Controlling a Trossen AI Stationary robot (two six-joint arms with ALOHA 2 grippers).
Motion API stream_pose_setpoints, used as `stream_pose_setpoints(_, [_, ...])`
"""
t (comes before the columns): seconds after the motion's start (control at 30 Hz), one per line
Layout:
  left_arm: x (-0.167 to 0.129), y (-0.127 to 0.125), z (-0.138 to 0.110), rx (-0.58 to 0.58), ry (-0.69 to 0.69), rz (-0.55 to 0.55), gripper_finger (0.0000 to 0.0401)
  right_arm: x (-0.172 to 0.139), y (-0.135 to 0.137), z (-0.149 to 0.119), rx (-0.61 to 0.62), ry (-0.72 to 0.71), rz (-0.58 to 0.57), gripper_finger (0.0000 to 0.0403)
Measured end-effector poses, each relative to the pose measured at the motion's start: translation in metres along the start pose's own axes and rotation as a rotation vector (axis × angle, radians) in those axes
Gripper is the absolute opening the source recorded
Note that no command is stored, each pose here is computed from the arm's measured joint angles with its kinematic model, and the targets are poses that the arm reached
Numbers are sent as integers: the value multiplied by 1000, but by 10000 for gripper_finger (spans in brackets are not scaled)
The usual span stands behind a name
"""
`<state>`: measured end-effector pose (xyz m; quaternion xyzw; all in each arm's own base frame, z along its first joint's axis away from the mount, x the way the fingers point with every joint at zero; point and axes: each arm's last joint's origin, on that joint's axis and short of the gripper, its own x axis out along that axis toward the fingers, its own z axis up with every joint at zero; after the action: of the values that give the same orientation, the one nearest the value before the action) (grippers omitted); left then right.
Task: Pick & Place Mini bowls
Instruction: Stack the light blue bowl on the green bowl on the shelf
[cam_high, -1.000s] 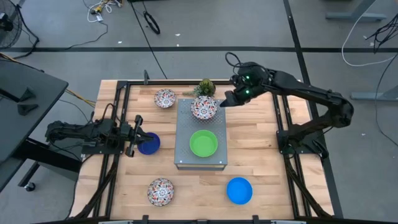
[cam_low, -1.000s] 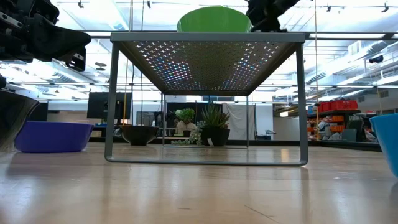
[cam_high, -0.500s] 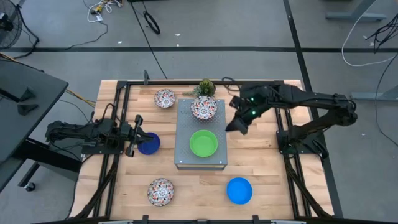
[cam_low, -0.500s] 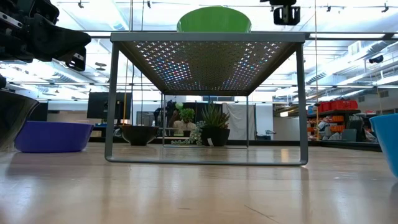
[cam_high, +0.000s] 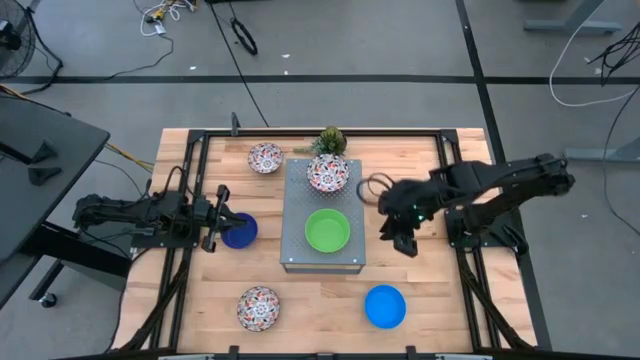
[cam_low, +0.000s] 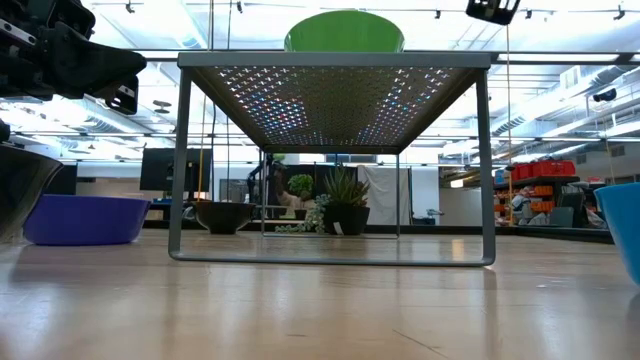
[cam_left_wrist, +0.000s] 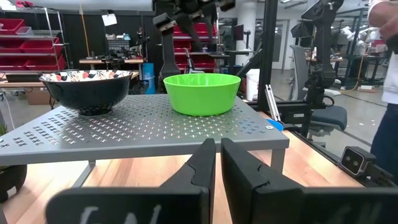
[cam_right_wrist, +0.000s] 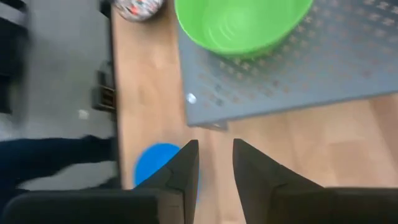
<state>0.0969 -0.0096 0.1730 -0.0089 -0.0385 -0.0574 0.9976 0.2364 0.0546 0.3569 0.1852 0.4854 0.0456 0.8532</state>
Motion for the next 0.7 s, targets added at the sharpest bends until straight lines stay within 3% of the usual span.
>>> stream_pose_setpoints(0.13, [0, 0, 0, 0, 0, 0, 30, 7, 14, -13, -37, 33, -92, 101])
stream_pose_setpoints(0.27, [0, 0, 0, 0, 0, 0, 30, 18, 31, -26, -22, 81, -111, 101])
stream_pose_setpoints(0.7, [0, 0, 0, 0, 0, 0, 30, 77, 49, -93, 255, 193, -116, 101])
